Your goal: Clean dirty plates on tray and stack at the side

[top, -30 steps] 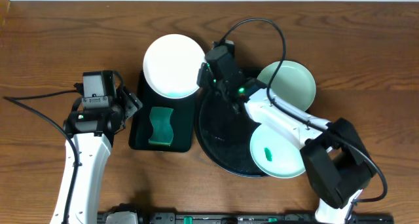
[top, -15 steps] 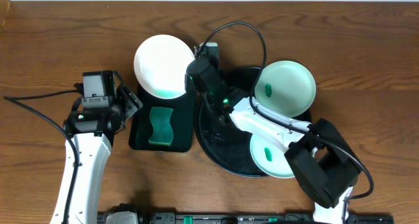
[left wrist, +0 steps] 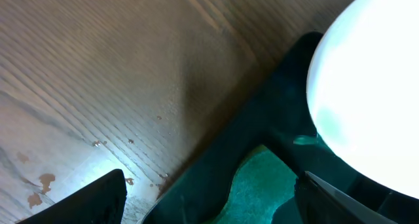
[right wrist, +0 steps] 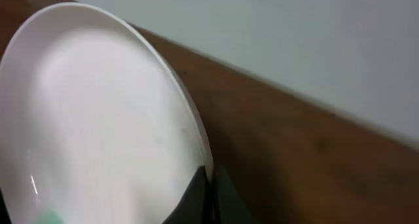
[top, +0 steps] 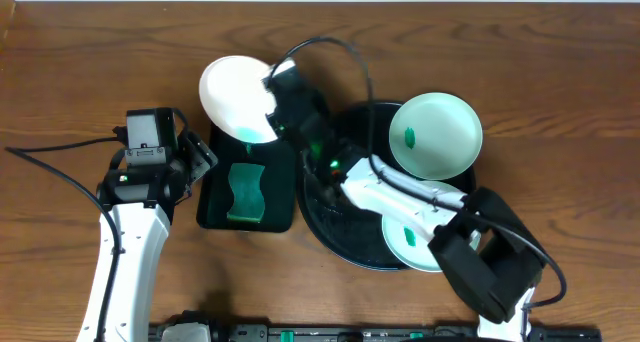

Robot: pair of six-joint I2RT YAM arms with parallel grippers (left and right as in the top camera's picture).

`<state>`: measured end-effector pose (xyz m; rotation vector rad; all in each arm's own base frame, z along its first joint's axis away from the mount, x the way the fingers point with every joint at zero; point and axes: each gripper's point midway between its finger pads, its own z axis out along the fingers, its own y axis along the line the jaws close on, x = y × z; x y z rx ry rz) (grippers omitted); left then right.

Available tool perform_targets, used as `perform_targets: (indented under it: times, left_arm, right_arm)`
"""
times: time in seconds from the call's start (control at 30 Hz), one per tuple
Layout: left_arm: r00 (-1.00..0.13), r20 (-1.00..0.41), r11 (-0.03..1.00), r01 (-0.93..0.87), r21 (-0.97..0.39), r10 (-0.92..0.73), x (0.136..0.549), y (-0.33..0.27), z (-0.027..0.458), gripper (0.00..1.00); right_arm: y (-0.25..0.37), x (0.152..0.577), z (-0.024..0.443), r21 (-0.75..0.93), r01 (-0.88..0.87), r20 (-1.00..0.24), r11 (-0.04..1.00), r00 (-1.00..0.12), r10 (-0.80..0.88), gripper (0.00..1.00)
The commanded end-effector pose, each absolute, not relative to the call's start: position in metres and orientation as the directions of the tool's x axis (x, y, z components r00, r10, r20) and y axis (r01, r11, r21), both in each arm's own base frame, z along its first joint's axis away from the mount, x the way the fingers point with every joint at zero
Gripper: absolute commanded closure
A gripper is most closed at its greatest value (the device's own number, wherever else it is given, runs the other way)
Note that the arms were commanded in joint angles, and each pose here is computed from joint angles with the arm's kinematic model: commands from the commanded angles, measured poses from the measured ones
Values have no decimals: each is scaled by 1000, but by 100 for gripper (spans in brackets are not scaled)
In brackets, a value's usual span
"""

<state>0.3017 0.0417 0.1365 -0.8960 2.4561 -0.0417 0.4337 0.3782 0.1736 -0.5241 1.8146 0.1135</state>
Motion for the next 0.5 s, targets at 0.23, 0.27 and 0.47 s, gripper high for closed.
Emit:
perform_targets:
  times: [0.23, 0.27, 0.47]
  left_arm:
    - [-627, -477, 773, -598, -212, -616, 305, 44, 145, 17]
    - [-627, -477, 773, -598, -212, -616, 305, 44, 145, 17]
    - [-627, -477, 773, -598, -212, -616, 305, 44, 145, 17]
  right_arm:
    - [383, 416, 238, -622, -179, -780, 762, 48, -625, 99]
    - [386, 413, 243, -644, -172, -763, 745, 70, -643, 99]
    - [399, 400, 263, -710, -128, -704, 692, 152, -694, 99]
